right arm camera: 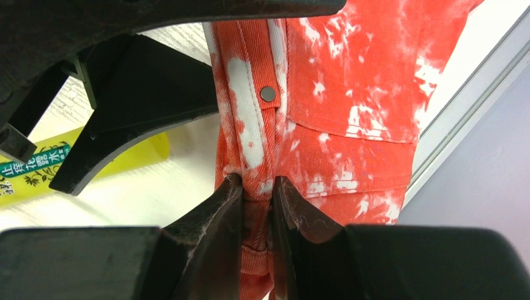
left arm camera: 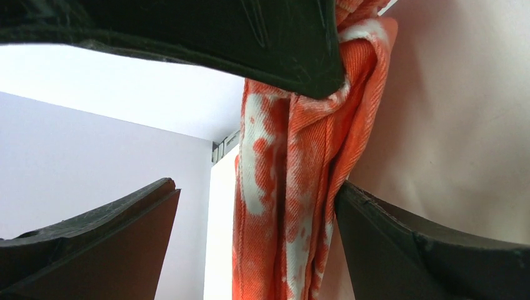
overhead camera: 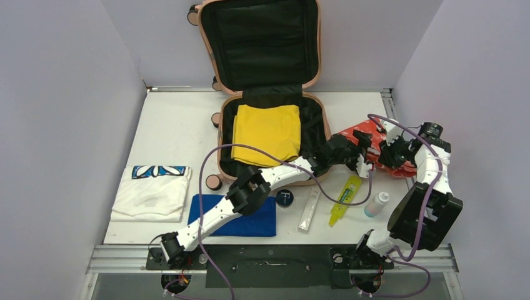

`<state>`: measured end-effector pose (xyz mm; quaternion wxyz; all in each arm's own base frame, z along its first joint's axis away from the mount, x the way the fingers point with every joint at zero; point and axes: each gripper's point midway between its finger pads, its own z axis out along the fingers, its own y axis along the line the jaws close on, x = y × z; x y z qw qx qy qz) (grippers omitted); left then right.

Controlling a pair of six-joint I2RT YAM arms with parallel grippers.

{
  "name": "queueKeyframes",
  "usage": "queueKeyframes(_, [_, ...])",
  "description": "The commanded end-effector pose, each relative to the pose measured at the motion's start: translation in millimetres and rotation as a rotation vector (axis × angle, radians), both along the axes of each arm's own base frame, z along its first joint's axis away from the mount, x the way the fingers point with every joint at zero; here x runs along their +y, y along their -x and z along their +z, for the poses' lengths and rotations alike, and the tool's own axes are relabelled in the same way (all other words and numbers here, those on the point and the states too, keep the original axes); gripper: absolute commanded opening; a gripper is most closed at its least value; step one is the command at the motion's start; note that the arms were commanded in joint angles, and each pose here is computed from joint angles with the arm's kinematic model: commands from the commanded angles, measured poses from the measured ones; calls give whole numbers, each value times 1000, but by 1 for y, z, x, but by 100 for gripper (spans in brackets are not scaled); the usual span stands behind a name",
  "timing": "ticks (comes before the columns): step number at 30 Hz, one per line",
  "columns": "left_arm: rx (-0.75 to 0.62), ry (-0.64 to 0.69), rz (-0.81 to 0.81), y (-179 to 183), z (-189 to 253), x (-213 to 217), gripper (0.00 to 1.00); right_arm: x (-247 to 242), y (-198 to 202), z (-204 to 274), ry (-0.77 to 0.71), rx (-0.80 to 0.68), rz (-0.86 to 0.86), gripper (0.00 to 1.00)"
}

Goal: Pack the luggage
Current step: Pick up the clothes from the corner of the board.

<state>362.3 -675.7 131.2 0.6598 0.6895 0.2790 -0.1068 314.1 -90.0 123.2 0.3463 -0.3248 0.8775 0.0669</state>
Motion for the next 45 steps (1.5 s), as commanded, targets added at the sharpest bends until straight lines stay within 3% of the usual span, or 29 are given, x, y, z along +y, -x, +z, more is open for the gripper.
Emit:
queueKeyframes(1, [-40, 56, -22, 1, 23, -5, 96, 8, 9, 19, -19, -72, 76, 5])
queueKeyframes(6, [-44, 21, -52, 5, 11, -6, 99, 10, 13, 25, -23, -86, 113, 5])
queueKeyframes(11, [-46, 11, -94, 14, 2, -10, 90, 12, 17, 26, -22, -91, 142, 5])
queueKeyframes(14, [-58, -10, -106, 18, -8, -11, 77, 12, 20, 28, -14, -95, 157, 5])
queueKeyframes(17, [-54, -15, -107, 18, -12, -12, 73, 14, 26, 27, -14, -92, 180, 5])
queueKeyframes(20, [-50, -21, -108, 20, -16, -12, 59, 15, 29, 29, -14, -98, 196, 5])
queueKeyframes(26, [-42, -33, -119, 23, -22, -13, 45, 17, 32, 33, -14, -111, 218, 5])
queueKeyframes(28, [-40, -36, -122, 24, -24, -14, 27, 17, 32, 36, -13, -117, 223, 5])
queueKeyframes(30, [-35, -32, -118, 24, -24, -14, 0, 18, 32, 37, -12, -121, 228, 5])
queueKeyframes(32, [-35, -24, -109, 23, -21, -14, 0, 18, 32, 40, -6, -129, 232, 7])
queueKeyframes(33, [-36, -16, -104, 22, -17, -15, 0, 18, 31, 41, -6, -130, 232, 18])
queueKeyframes(36, [-31, 21, -66, 15, 2, -15, 0, 18, 32, 46, 2, -143, 249, 86])
queueKeyframes(37, [-29, 30, -55, 12, 9, -14, 0, 19, 34, 48, 9, -149, 270, 100])
queueKeyframes(38, [-21, 34, -44, 9, 15, -13, 0, 22, 36, 52, 17, -158, 297, 91])
queueKeyframes(45, [102, 77, -43, 12, 43, -4, 0, 31, 40, 59, 63, -230, 438, 90])
